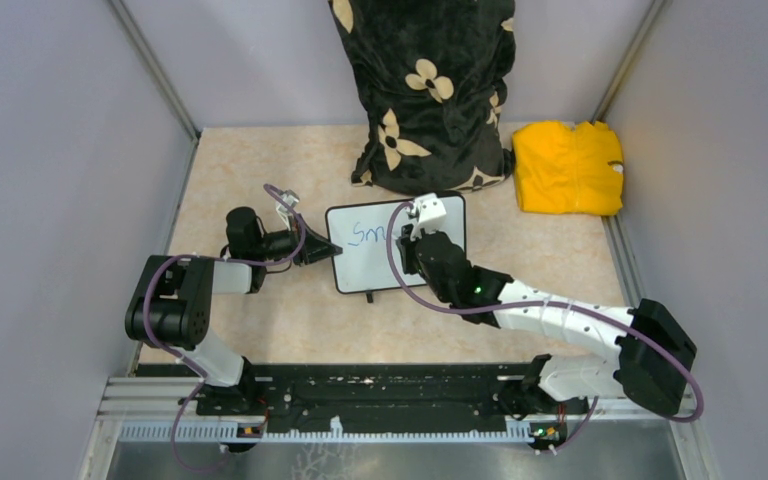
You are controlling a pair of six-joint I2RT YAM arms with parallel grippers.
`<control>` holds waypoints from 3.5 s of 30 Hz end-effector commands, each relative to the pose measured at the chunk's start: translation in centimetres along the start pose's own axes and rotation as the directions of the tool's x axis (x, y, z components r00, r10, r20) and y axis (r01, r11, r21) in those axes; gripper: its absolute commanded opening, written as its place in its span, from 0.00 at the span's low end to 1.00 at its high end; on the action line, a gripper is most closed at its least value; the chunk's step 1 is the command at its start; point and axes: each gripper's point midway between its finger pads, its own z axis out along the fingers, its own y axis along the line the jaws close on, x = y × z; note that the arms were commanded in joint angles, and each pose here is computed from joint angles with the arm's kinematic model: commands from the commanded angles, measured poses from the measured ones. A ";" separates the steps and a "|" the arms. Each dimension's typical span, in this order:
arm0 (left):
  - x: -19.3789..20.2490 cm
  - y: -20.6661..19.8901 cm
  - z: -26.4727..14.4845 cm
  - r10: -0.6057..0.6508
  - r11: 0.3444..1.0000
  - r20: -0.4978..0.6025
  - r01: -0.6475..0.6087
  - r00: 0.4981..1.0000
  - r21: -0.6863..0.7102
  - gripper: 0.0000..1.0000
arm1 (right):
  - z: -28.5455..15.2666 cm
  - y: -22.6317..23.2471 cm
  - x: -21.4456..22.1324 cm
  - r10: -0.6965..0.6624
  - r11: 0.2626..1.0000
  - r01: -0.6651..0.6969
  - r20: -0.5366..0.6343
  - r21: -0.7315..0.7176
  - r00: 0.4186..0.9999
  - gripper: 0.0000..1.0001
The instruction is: Write a sentence on the whiteboard
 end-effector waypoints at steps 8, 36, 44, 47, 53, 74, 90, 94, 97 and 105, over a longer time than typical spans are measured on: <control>-0.2 0.3 0.3 0.027 1.000 -0.004 -0.027 1.000 -0.014 0.00 | -0.5 -0.6 0.3 0.018 1.000 -0.018 -0.003 0.004 1.000 0.00; -0.2 0.4 0.3 0.031 0.999 -0.005 -0.032 0.999 -0.016 0.00 | -1.2 -0.2 -6.6 0.075 0.997 -0.074 0.157 -0.009 0.985 0.00; -0.2 0.4 0.3 0.030 0.999 -0.006 -0.030 1.000 -0.016 0.00 | -0.3 -0.5 -7.3 0.096 0.995 -0.098 0.185 0.003 0.978 0.00; -0.1 0.4 0.3 0.030 0.999 -0.006 -0.031 1.000 -0.016 0.00 | -0.1 -0.5 -7.5 0.103 0.994 -0.106 0.190 0.004 0.976 0.00; -0.1 0.4 0.3 0.028 0.999 -0.007 -0.028 1.000 -0.015 0.00 | 0.5 -0.5 -7.4 0.109 0.994 -0.112 0.185 0.006 0.977 0.00; -0.1 0.4 0.3 0.028 1.000 -0.008 -0.028 1.000 -0.014 0.00 | 0.1 -1.9 -2.7 0.078 0.996 -0.080 0.073 0.034 0.994 0.00; -0.1 0.4 0.3 0.030 0.999 -0.009 -0.030 1.000 -0.016 0.00 | -0.4 -2.1 0.1 0.077 0.997 -0.077 0.001 0.016 0.997 0.00; -0.1 0.4 0.3 0.031 0.999 -0.009 -0.032 0.999 -0.015 0.00 | -0.6 -2.3 0.7 0.077 0.997 -0.077 -0.012 0.018 0.997 0.00; -0.1 0.4 0.3 0.029 0.999 -0.010 -0.029 1.000 -0.016 0.00 | -0.8 -2.6 1.0 0.077 0.997 -0.077 -0.014 0.028 0.997 0.00; 0.0 0.4 0.4 0.028 0.999 -0.011 -0.028 1.000 -0.016 0.00 | -1.4 -2.7 0.0 0.091 0.996 -0.091 0.013 0.024 0.996 0.00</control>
